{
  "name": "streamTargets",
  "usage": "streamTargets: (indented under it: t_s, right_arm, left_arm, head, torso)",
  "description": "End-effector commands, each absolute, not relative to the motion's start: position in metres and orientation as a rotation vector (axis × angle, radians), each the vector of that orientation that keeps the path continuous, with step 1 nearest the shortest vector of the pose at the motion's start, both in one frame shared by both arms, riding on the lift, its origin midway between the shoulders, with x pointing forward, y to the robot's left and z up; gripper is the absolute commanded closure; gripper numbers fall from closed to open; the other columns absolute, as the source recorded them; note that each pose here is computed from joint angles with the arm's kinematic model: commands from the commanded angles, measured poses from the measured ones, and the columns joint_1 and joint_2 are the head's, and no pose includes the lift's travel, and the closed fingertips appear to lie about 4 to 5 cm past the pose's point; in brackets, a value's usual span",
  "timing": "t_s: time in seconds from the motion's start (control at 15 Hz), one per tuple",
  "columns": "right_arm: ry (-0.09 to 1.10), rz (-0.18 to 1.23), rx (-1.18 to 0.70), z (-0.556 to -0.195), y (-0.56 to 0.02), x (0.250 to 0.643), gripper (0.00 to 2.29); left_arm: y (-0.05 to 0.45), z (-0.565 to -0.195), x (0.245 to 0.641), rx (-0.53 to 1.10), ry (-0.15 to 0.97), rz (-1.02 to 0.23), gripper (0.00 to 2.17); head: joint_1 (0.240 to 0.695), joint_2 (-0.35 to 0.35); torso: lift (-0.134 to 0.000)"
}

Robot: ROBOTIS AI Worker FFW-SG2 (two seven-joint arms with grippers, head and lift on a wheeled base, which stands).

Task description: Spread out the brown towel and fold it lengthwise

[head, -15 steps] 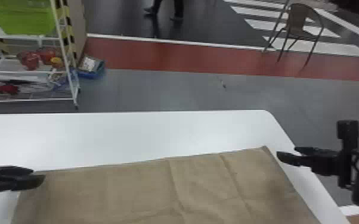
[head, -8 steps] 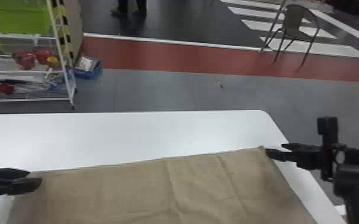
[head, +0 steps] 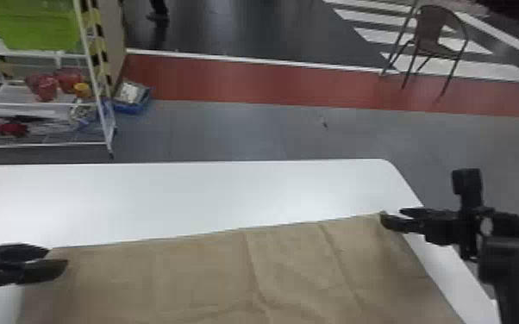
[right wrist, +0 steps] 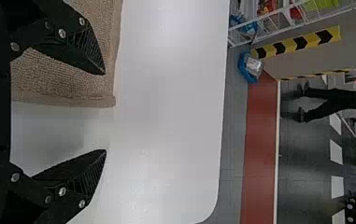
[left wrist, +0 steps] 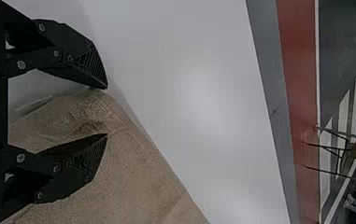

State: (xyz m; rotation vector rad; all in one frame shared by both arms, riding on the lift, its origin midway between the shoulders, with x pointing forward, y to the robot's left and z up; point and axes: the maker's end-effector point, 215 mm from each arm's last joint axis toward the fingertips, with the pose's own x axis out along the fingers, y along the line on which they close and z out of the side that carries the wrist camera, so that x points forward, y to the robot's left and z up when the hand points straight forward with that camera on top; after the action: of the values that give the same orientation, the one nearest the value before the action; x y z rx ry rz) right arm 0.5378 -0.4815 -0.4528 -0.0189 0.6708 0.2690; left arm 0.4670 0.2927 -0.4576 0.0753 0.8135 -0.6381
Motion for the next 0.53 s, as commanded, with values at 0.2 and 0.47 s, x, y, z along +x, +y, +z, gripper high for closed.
streamTargets:
  t_s: [0.2, 0.47]
  right_arm:
    - [0.68, 0.293, -0.031, -0.4563, -0.4699, 0.5404, 0.54]
    - [0.696, 0.294, -0.036, -0.4622, -0.4705, 0.5376, 0.97]
  left_arm:
    - [0.2932, -0.4572, 0.4619, 0.086, 0.808, -0.648, 0.61]
    - [0.2925, -0.4553, 0.4632, 0.104, 0.796, -0.658, 0.61]
  head:
    - [0.695, -0.2]
    - [0.695, -0.193]
  torso:
    - [-0.122]
    - [-0.122]
